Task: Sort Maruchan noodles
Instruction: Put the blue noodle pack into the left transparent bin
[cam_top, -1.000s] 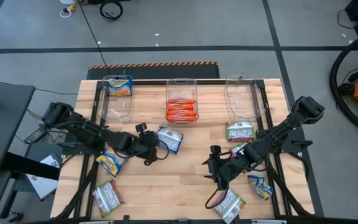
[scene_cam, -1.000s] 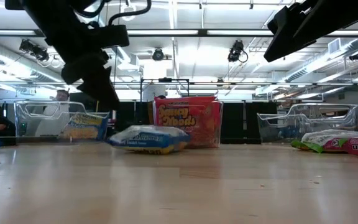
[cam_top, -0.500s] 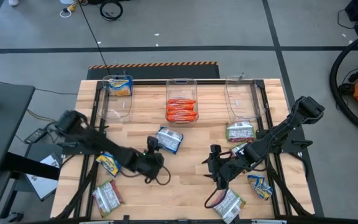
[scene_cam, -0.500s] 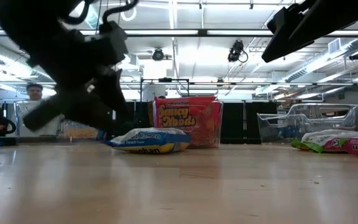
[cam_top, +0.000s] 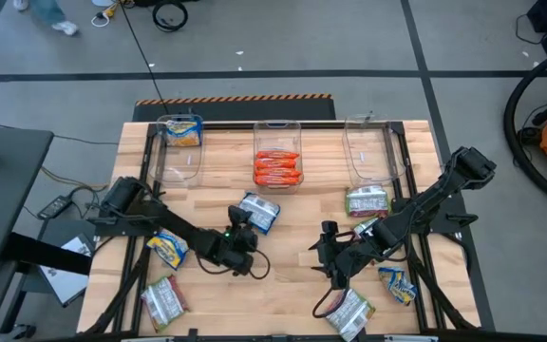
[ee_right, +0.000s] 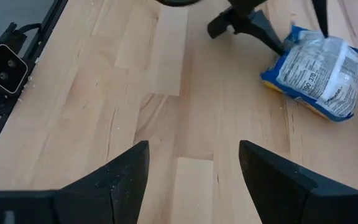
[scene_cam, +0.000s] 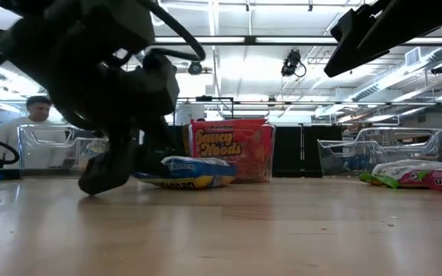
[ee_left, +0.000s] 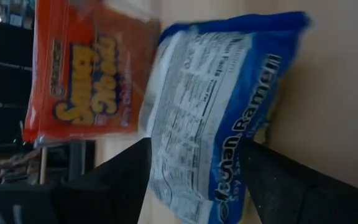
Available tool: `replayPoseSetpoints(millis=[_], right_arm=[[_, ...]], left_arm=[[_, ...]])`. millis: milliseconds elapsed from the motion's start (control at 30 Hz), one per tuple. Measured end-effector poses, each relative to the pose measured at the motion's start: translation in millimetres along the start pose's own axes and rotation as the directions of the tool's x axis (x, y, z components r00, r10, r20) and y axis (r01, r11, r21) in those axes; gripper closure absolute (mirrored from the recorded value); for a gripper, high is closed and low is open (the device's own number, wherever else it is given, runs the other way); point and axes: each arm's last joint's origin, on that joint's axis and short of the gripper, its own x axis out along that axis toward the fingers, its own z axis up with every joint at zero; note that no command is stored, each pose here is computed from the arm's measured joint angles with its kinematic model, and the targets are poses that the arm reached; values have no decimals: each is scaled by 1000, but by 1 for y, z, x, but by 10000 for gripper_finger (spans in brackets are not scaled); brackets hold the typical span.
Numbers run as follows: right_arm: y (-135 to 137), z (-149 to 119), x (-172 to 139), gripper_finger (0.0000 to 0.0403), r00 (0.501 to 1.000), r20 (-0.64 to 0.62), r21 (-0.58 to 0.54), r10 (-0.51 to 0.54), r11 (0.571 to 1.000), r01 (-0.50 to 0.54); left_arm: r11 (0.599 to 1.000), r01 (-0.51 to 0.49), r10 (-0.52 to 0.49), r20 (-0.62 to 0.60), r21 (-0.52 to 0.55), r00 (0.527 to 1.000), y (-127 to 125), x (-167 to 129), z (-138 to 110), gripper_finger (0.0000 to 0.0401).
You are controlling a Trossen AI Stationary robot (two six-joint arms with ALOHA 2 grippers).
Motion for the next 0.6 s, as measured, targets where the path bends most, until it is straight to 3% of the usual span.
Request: replayPoseSetpoints(millis=[67,200,400,600], right_arm=[[0,0,0,149,1000,0,0,0,1000,0],[0,0,0,149,1000,0,0,0,1000,0],[0,0,0,149,1000,0,0,1,1000,-1],[0,0,0,149,1000,0,0,1,1000,-1]], left_arm=[[1000,25,-25,-12,-2,1000,2,4,0,164],[983,182,-181,-32,33,983,5,14,-1,183],[969,219,-212,-65,119,975,11,19,4,197],[964,247,-239,-88,97,967,20,31,3,208]])
